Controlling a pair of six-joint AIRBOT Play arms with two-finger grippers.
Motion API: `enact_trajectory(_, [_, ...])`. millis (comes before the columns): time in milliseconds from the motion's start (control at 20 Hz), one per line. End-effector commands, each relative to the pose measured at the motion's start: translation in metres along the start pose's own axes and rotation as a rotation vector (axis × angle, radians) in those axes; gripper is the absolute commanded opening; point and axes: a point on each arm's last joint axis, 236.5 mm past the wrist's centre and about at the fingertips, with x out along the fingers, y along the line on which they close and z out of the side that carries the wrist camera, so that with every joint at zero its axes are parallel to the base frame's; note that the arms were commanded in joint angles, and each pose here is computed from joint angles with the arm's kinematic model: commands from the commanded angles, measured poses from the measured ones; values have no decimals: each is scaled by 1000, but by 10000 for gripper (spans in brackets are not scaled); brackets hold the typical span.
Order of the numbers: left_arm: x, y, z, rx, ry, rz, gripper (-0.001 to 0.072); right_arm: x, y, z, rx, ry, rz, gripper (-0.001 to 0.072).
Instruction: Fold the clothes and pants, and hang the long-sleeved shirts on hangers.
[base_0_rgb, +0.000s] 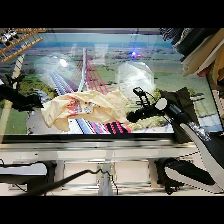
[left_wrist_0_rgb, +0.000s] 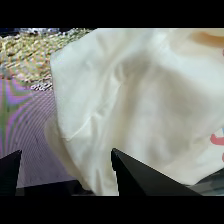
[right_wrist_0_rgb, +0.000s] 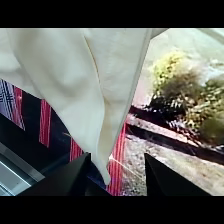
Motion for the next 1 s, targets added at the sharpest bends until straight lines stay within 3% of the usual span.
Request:
enact_trajectory(0, [0, 0, 0, -5, 2, -2, 597, 0, 1, 0, -2, 0, 2, 405])
enact_trajectory(950, [19, 5, 5, 46, 21, -7, 597, 12, 19, -25, -111, 111, 72, 417])
